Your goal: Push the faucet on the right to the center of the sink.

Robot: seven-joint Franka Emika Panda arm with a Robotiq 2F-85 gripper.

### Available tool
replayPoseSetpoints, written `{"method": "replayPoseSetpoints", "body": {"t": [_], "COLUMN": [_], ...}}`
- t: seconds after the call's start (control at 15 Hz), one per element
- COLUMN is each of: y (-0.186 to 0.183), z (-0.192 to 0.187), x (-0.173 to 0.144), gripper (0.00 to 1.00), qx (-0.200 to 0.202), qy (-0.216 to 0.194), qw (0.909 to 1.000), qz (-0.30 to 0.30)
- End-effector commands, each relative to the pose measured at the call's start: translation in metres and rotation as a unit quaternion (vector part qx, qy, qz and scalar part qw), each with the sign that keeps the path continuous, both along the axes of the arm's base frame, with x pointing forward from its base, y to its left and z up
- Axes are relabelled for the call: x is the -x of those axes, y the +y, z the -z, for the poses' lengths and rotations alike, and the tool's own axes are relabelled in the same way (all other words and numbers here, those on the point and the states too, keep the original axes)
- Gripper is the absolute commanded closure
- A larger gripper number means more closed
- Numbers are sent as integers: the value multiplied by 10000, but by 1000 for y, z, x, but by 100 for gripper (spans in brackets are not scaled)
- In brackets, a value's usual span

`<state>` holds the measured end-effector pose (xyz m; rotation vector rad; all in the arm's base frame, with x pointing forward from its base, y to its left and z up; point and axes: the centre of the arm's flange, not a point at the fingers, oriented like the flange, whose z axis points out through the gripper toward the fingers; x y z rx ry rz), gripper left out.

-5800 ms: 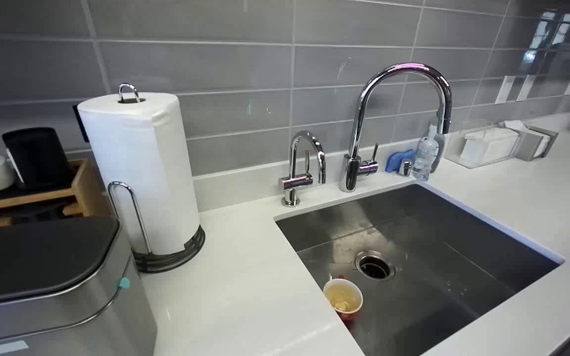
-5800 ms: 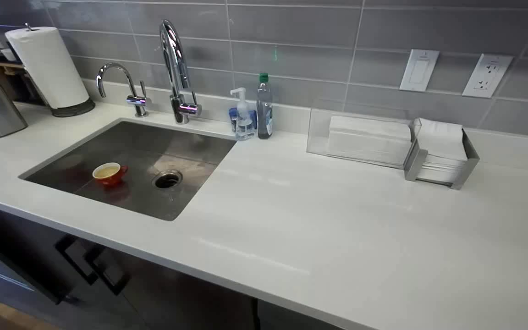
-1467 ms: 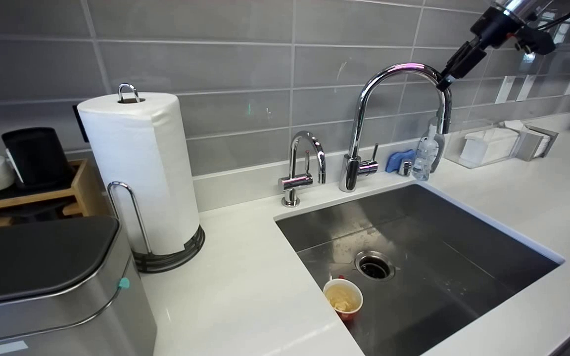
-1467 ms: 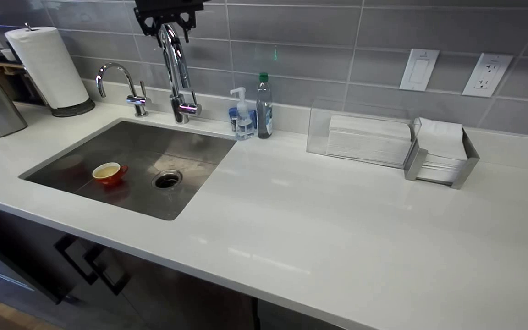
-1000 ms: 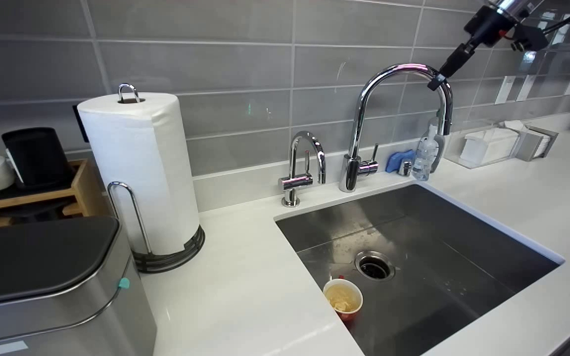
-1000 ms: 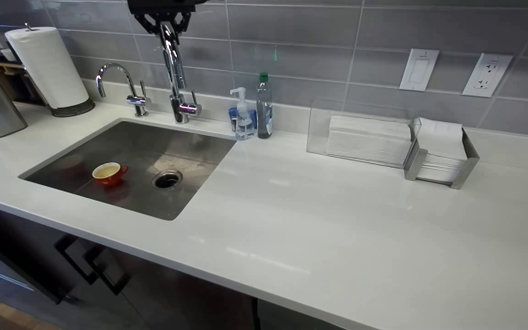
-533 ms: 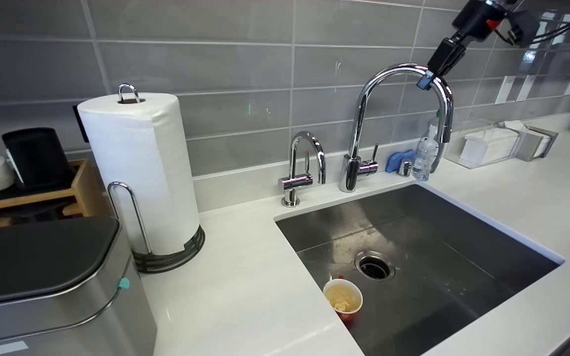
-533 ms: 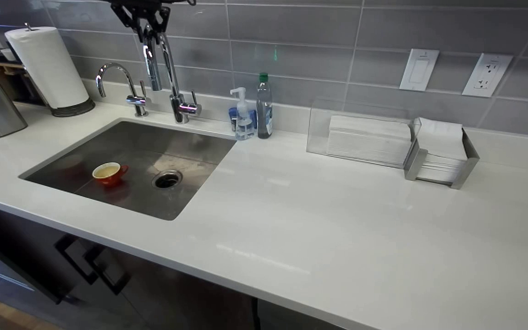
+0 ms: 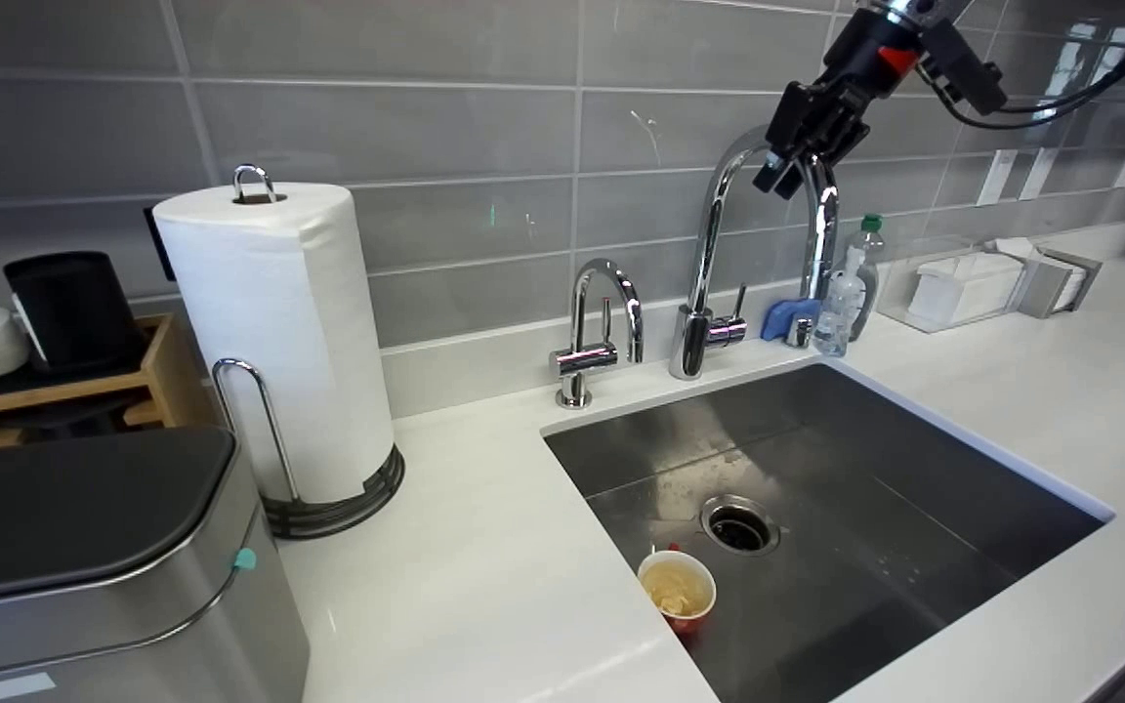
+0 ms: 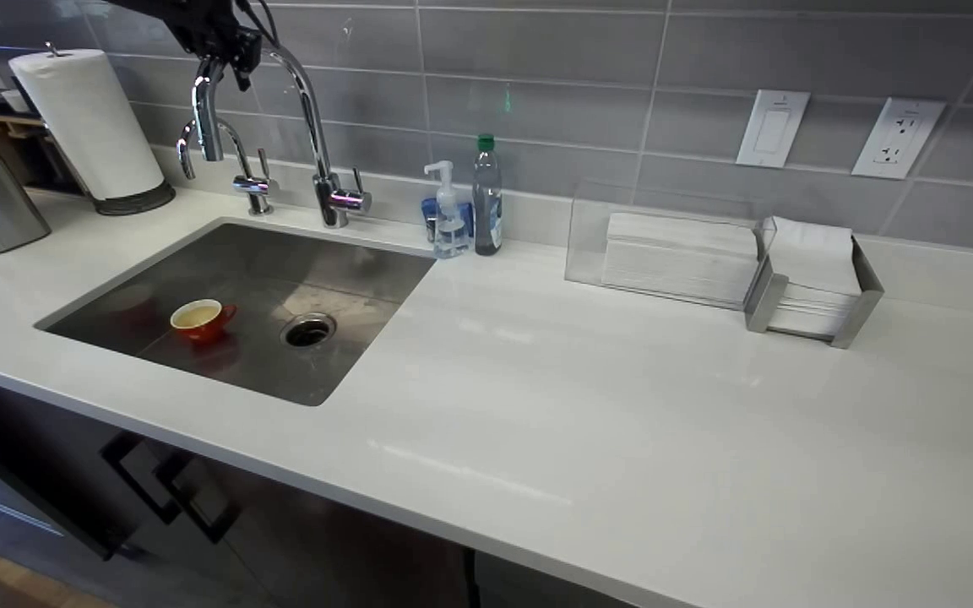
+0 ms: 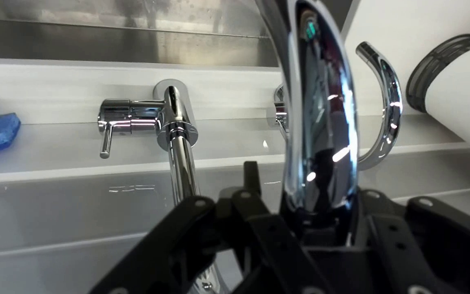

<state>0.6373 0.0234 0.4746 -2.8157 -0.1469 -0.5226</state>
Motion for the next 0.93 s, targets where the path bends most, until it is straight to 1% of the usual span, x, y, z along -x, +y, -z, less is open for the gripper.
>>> {"method": "replayPoseSetpoints", "body": {"t": [0.0,0.07,0.13,0.2,0.33,0.47,0.53,0.67,0.8,0.87], "y": [37,43,47,51,54,55,53,46,33,26], "z": [9,9,7,5,-2,-7,-10,-14,-19,-23], "x": [7,7,8,9,13,19,25,40,62,74], "gripper": [53,48,45,39,29,9,1,0,0,0], "qx": [55,81,99,93,-45,-231,-278,-145,-4,-88], "qy": [89,90,96,90,110,146,205,337,534,691], "qw": [9984,9976,9969,9960,9947,9935,9932,9932,9942,9944], "qz": [555,675,781,879,1024,1102,1115,1107,931,796]}}
